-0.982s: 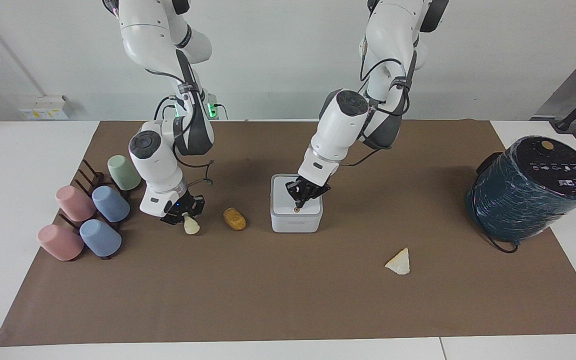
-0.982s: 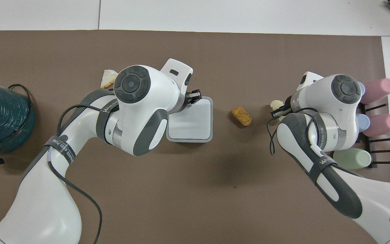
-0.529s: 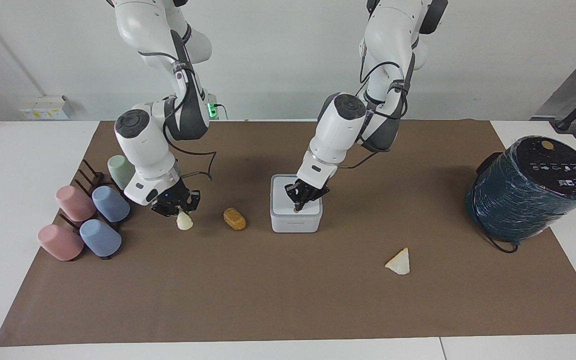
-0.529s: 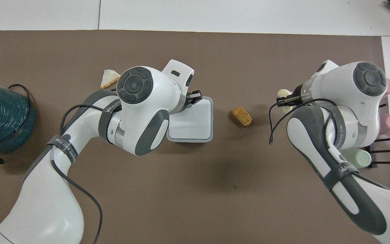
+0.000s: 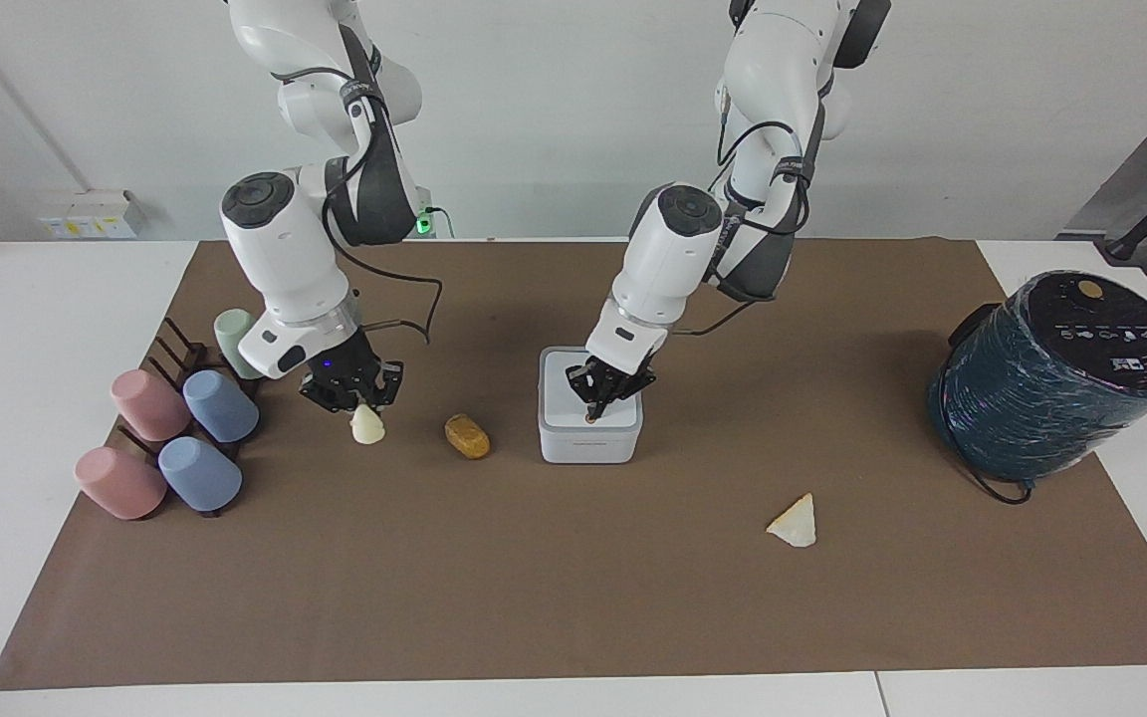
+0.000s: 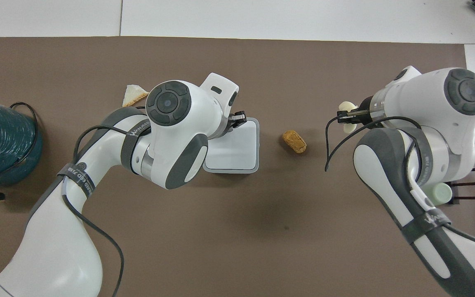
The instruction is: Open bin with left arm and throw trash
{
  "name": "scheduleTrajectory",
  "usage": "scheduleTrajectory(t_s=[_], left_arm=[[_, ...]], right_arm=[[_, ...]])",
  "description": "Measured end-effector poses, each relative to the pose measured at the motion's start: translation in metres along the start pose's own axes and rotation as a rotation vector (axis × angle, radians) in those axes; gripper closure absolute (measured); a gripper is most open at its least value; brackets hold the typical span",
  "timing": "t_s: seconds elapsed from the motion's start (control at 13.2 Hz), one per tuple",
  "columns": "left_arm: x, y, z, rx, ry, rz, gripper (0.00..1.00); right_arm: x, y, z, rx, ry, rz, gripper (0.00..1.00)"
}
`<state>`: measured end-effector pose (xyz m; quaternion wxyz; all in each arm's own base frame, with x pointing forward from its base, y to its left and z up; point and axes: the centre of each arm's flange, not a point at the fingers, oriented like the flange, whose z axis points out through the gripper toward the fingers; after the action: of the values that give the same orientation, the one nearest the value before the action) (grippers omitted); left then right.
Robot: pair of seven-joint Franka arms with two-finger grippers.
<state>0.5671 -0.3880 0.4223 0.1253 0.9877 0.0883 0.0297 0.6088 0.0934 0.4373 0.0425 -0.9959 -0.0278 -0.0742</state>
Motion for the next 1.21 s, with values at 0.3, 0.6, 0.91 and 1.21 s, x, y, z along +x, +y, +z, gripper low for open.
scheduleTrajectory(t_s=[0.3, 0.6, 0.91, 1.21], left_arm=[[0.032, -0.015, -0.070, 0.074, -0.067, -0.026, 0.99], [0.083, -0.077, -0.112, 0.094, -0.062, 0.040, 0.99], [0.128, -0.142, -0.119, 0.108, -0.004, 0.195, 0.97], [0.138, -0.159, -0.081, 0.148, 0.074, 0.262, 0.50]], right_arm=[[-0.006, -0.004, -0.032, 0.009, 0.014, 0.016, 0.89], [-0.008, -0.059, -0.046, 0.121, 0.036, 0.155, 0.89], [-0.010, -0.134, -0.029, 0.183, 0.108, 0.097, 0.89], [-0.011, -0.196, -0.006, 0.209, 0.111, -0.032, 0.89]])
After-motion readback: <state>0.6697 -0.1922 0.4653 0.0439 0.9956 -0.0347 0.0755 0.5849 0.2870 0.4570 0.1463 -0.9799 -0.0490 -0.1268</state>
